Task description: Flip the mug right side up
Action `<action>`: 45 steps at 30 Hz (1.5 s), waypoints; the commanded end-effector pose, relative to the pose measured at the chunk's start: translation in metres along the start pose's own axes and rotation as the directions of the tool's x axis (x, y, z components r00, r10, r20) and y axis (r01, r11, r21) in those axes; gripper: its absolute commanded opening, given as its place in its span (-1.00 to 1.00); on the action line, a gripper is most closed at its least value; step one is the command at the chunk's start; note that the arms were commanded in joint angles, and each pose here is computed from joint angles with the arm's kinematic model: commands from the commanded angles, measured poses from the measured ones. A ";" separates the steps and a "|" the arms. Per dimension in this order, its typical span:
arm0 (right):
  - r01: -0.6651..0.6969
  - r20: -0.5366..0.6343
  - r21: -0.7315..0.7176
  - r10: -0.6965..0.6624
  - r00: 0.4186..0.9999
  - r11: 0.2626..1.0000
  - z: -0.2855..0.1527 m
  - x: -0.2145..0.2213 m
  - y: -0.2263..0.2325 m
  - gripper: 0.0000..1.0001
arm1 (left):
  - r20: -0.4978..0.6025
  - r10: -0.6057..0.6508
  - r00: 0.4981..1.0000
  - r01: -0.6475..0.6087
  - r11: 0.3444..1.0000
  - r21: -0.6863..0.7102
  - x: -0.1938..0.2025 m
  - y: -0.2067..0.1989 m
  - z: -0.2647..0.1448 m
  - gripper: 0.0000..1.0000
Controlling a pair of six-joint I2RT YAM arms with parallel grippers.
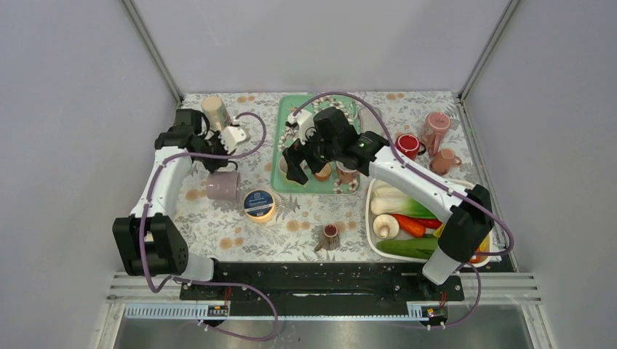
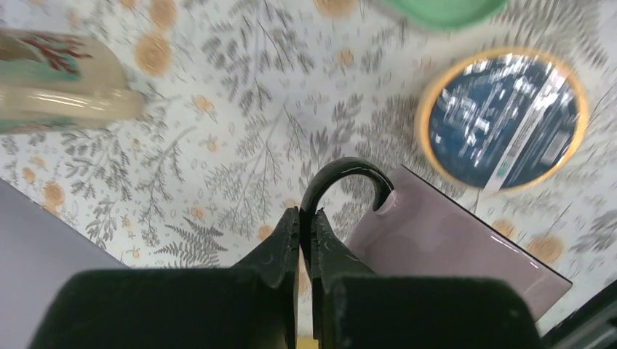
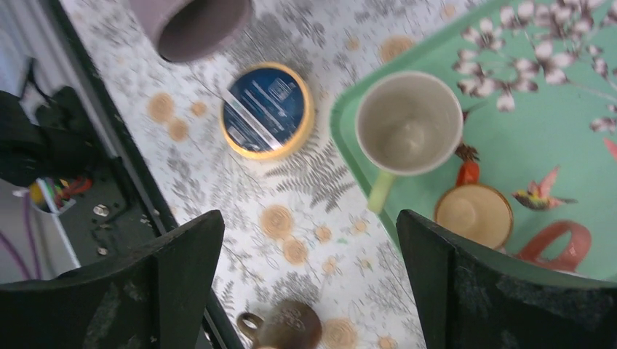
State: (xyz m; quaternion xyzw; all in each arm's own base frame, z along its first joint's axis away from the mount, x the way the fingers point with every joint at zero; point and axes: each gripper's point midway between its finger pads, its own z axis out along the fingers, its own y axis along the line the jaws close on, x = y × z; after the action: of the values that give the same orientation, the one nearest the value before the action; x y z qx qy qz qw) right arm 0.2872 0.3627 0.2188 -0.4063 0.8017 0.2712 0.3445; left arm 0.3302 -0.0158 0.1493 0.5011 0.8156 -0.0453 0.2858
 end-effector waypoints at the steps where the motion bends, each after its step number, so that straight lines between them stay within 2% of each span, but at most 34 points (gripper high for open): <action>1: -0.017 0.255 -0.167 0.060 0.965 0.986 -0.022 -0.061 0.035 0.96 | 0.318 -0.114 0.941 0.142 0.988 -0.068 -0.083 0.015 -0.044 -1.00; 5: 0.015 0.350 -0.268 0.083 0.933 0.963 -0.027 -0.083 0.053 0.95 | 0.436 -0.147 0.888 0.179 0.983 -0.033 -0.114 0.008 -0.066 -1.00; 9: 0.001 0.389 -0.399 0.168 0.906 0.917 -0.019 -0.098 0.079 0.92 | 0.507 -0.192 0.840 0.236 0.971 -0.023 -0.136 0.005 -0.084 -1.00; 13: -0.019 0.380 -0.483 0.229 0.896 0.876 -0.006 -0.105 0.101 0.90 | 0.561 -0.230 0.795 0.290 0.957 -0.020 -0.152 0.006 -0.102 -1.00; 20: -0.046 0.341 -0.525 0.260 0.904 0.850 0.015 -0.110 0.112 0.79 | 0.613 -0.269 0.743 0.320 0.947 0.027 -0.173 -0.001 -0.117 -1.00; 22: -0.033 0.338 -0.550 0.258 0.905 0.835 0.016 -0.113 0.118 0.57 | 0.628 -0.281 0.726 0.344 0.939 0.022 -0.176 0.002 -0.119 -1.00; 24: -0.015 0.342 -0.567 0.251 0.905 0.824 0.016 -0.118 0.122 -0.04 | 0.638 -0.284 0.716 0.348 0.937 0.027 -0.179 0.001 -0.121 -1.00; 25: -0.010 0.342 -0.571 0.249 0.906 0.821 0.016 -0.120 0.123 -0.42 | 0.640 -0.285 0.714 0.346 0.938 0.032 -0.180 0.001 -0.121 -1.00; 27: -0.002 0.342 -0.545 0.225 0.913 0.838 0.019 -0.120 0.118 -0.89 | 0.642 -0.285 0.712 0.355 0.935 0.022 -0.180 0.002 -0.123 -1.00; 28: -0.001 0.344 -0.515 0.208 0.916 0.857 0.020 -0.120 0.112 -1.00 | 0.641 -0.280 0.715 0.362 0.932 0.004 -0.179 0.005 -0.124 -1.00; 29: -0.004 0.347 -0.472 0.190 0.918 0.882 0.021 -0.119 0.102 -1.00 | 0.636 -0.272 0.722 0.367 0.930 -0.019 -0.176 0.008 -0.125 -0.85; 30: -0.012 0.344 -0.430 0.176 0.922 0.903 0.020 -0.117 0.091 -1.00 | 0.631 -0.262 0.730 0.376 0.925 -0.051 -0.173 0.012 -0.126 -0.50; 31: -0.021 0.337 -0.384 0.161 0.928 0.923 0.020 -0.115 0.078 -1.00 | 0.625 -0.253 0.739 0.383 0.920 -0.080 -0.169 0.015 -0.128 -0.02; 32: -0.028 0.334 -0.333 0.146 0.931 0.943 0.019 -0.115 0.062 -1.00 | 0.616 -0.246 0.748 0.395 0.911 -0.116 -0.164 0.020 -0.129 0.39; 34: -0.046 0.322 -0.201 0.110 0.940 0.979 0.017 -0.113 0.023 -1.00 | 0.609 -0.229 0.759 0.421 0.887 -0.192 -0.156 0.030 -0.136 0.91; 35: -0.057 0.310 -0.134 0.096 0.946 0.989 0.017 -0.111 0.001 -1.00 | 0.604 -0.216 0.767 0.428 0.874 -0.232 -0.151 0.036 -0.139 0.97; 40: -0.081 0.224 0.143 0.048 0.973 0.986 0.012 -0.094 -0.100 -1.00 | 0.542 -0.185 0.820 0.440 0.809 -0.390 -0.121 0.063 -0.151 0.98; 45: -0.020 0.023 0.417 0.011 1.000 0.909 0.011 -0.065 -0.191 -1.00 | 0.326 -0.215 0.921 0.356 0.804 -0.475 -0.069 0.067 -0.130 0.98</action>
State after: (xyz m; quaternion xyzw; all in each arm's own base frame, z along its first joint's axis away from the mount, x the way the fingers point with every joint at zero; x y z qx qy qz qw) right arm 0.4342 0.3479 0.2297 -0.2943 0.8285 0.2458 0.4080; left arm 0.3558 -0.0270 0.3142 0.2468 0.8030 -0.0210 0.5421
